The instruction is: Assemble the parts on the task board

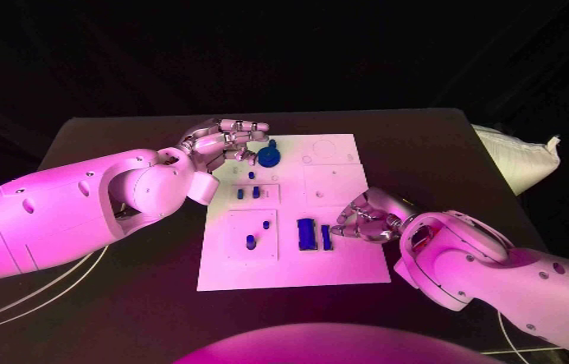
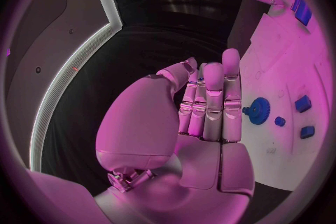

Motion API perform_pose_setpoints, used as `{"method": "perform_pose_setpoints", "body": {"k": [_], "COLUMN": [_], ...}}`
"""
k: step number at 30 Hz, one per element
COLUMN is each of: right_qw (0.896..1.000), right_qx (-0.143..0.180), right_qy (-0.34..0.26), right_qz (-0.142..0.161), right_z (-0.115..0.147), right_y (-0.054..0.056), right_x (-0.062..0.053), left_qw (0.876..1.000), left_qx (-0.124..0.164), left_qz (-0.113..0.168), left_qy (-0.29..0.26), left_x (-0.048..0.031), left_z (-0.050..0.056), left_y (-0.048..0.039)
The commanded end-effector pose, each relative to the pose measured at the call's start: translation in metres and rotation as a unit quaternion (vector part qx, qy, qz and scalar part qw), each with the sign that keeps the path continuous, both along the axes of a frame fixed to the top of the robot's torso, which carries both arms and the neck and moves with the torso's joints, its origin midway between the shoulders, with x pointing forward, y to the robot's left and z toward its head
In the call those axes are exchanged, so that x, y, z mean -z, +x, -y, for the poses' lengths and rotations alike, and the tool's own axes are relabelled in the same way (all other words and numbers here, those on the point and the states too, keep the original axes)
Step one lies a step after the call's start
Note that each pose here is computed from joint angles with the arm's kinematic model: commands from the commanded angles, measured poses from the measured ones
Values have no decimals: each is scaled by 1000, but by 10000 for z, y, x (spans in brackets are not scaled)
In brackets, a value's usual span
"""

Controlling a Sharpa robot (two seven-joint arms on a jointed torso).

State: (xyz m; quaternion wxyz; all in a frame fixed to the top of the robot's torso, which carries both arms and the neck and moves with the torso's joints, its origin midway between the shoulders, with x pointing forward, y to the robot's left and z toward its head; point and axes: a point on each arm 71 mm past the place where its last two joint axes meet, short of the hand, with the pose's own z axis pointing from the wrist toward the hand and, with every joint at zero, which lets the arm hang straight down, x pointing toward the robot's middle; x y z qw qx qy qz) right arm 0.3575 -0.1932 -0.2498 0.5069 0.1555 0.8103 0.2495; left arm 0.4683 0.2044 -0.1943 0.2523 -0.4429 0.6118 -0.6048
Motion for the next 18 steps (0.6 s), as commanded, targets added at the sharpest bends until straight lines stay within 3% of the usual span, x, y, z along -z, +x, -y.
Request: {"method": "perform_pose_setpoints", "body": {"k": [1,5,8,18], "right_qw": [991,973,950,880], "right_qx": [36,62,83,128], "right_qy": [129,220,298,456], "right_qz": [29,39,35,24], "right_z": [83,232,349,495], "right_y": [138,345,527,1066], "right_x": [-120,-212,-231,-67], "left_qw": [1000,1000,999,989], "left_qx": [-1,-23,-53,-144], "left_qz": [7,7,8,22], "left_qy": [-5,-8,-11,-11], "left_x": [-6,15,41,159], "left_z": [-4,-47,-100,-247], "left_y": [15,56,100,330]}}
